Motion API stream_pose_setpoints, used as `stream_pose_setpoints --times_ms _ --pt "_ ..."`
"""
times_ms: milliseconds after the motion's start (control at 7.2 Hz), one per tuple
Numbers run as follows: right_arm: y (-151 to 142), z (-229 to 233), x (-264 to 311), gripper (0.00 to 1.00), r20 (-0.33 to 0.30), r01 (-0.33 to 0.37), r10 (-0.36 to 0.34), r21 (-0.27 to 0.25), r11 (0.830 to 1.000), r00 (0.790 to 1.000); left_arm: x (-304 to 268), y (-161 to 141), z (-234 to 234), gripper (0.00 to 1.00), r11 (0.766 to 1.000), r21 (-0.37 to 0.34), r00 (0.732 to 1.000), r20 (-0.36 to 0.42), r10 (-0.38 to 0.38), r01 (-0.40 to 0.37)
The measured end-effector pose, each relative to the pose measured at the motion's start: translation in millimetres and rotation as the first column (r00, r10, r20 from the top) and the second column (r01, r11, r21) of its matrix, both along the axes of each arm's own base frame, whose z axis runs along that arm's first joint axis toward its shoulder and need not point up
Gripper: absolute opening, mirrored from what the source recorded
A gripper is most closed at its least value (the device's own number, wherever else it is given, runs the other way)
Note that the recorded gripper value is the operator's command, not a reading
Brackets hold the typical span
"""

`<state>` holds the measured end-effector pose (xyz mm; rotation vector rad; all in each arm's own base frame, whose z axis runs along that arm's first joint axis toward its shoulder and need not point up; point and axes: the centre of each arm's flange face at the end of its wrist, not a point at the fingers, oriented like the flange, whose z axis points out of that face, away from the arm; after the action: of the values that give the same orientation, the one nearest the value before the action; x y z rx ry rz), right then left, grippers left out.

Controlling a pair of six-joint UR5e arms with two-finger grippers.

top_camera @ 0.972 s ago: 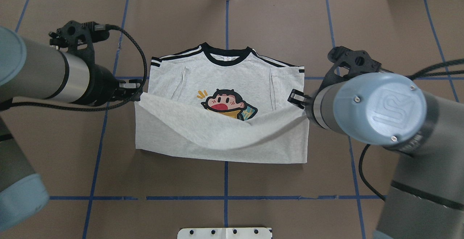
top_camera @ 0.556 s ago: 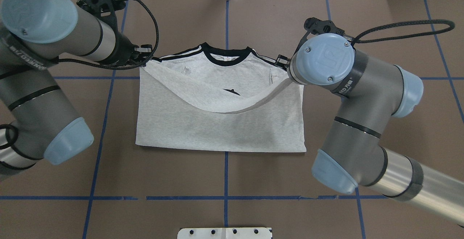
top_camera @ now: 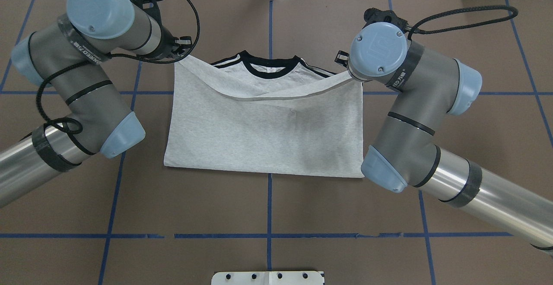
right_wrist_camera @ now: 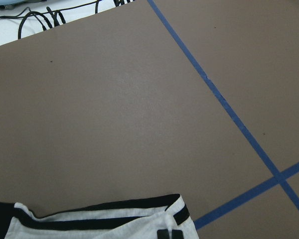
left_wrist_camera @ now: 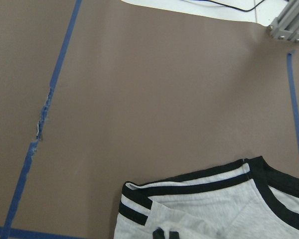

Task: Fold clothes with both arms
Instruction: 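Hold the hem over the collar with both grippers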

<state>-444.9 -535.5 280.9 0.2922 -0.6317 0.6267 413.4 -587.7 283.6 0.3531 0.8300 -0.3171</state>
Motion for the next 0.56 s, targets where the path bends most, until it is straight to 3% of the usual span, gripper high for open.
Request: stream_pose_setpoints --times_ms 278,556 --pt "-19 36 -21 0.00 0.008 -0.002 0.001 0.010 1.000 1.000 22 -22 41 0.00 1.000 0.002 1.000 0.007 -0.006 0.006" --pt "-22 45 -26 0.00 0.013 -0.001 0.001 0.016 1.000 1.000 31 -27 50 0.00 1.000 0.012 1.000 -0.003 -0.003 0.003"
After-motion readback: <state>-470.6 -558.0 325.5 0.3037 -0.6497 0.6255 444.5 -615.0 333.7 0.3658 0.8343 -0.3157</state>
